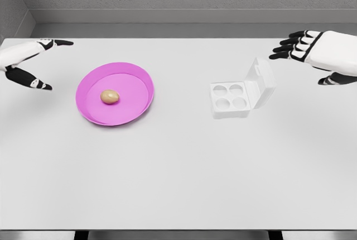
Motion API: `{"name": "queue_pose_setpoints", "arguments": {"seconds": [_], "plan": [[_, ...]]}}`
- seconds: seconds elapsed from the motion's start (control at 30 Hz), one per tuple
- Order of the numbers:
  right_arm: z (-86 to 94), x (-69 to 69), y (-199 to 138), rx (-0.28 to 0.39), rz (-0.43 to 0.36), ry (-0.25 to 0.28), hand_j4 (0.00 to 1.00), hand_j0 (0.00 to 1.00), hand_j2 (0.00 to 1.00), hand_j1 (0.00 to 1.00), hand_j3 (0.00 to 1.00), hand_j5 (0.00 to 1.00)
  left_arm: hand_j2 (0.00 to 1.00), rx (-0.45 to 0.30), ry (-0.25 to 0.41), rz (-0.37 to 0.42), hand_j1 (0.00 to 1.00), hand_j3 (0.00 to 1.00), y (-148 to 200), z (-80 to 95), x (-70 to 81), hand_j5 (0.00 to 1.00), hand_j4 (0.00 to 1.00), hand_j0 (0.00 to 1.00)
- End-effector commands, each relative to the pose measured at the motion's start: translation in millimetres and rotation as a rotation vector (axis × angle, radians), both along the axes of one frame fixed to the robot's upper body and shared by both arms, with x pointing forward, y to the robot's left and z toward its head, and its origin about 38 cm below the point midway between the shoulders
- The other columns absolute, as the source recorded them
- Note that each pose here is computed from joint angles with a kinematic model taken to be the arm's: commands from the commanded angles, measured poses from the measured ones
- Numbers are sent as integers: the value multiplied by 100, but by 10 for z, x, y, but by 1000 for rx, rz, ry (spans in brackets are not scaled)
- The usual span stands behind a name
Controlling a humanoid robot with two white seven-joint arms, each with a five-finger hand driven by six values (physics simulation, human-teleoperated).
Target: Pack egg into the box and close the box lid
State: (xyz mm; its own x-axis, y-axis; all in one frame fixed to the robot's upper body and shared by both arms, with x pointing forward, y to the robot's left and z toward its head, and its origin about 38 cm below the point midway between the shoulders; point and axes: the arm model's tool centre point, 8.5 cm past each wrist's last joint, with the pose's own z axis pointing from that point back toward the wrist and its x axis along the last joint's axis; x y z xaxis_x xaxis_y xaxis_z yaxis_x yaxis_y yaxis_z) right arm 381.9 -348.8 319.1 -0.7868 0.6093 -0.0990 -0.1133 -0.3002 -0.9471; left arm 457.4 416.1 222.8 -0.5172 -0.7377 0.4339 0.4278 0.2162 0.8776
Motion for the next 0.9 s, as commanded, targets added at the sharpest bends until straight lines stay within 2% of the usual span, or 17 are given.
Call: {"name": "queue_pose_setpoints", "arguments": {"seconds": [0.0, 0.07, 0.1, 0.13, 0.2, 0.27, 0.3, 0.37, 0.47, 0.53, 0.67, 0.73, 0.87], "plan": [[7, -6, 15, 3, 3, -1, 100, 100, 100, 100, 100, 100, 100, -1, -1, -4, 100, 100, -12, 16, 2, 100, 100, 100], [21, -4, 15, 5, 3, -5, 100, 100, 100, 100, 100, 100, 100, 5, -1, -12, 100, 100, -42, 20, 15, 100, 100, 100], [7, 3, 32, 13, 6, -4, 100, 100, 100, 100, 100, 100, 100, 41, 15, -59, 100, 100, -207, 3, 76, 100, 100, 100], [15, 7, 29, 18, 4, -8, 100, 100, 100, 100, 100, 100, 100, 65, 44, -96, 100, 100, -337, -89, 90, 100, 100, 100], [80, 8, -41, 16, -15, -23, 100, 100, 100, 100, 100, 100, 100, 102, 41, -197, 100, 100, -660, -80, 69, 100, 100, 100], [93, 14, -141, 19, -44, -24, 100, 100, 100, 100, 100, 100, 100, 158, 63, -255, 100, 100, -882, -181, 105, 100, 100, 100], [84, 23, -172, 20, -53, -20, 100, 100, 100, 100, 100, 100, 100, 163, 77, -279, 100, 100, -990, -255, 108, 100, 100, 100], [64, 13, -210, 8, -63, -11, 100, 100, 100, 100, 100, 100, 100, 164, 77, -280, 100, 100, -992, -252, 110, 100, 100, 100], [-125, 7, -290, 10, -88, 42, 100, 100, 100, 100, 100, 100, 100, 152, 79, -299, 100, 100, -1096, -287, 115, 100, 100, 100], [-250, -16, -317, 8, -97, 75, 100, 100, 100, 100, 100, 100, 93, 148, 84, -312, 93, 93, -1164, -325, 112, 93, 93, 93], [-382, 40, -527, 10, -165, 115, 100, 100, 100, 100, 100, 100, 92, 153, 94, -337, 92, 92, -1327, -431, 132, 92, 92, 92], [-418, 41, -531, 7, -166, 125, 100, 100, 100, 100, 100, 100, 92, 150, 102, -331, 92, 92, -1334, -469, 149, 92, 92, 92], [-599, 24, -471, -29, -152, 166, 100, 100, 100, 100, 100, 100, 92, 156, 119, -327, 92, 92, -1321, -527, 147, 92, 92, 92]]}}
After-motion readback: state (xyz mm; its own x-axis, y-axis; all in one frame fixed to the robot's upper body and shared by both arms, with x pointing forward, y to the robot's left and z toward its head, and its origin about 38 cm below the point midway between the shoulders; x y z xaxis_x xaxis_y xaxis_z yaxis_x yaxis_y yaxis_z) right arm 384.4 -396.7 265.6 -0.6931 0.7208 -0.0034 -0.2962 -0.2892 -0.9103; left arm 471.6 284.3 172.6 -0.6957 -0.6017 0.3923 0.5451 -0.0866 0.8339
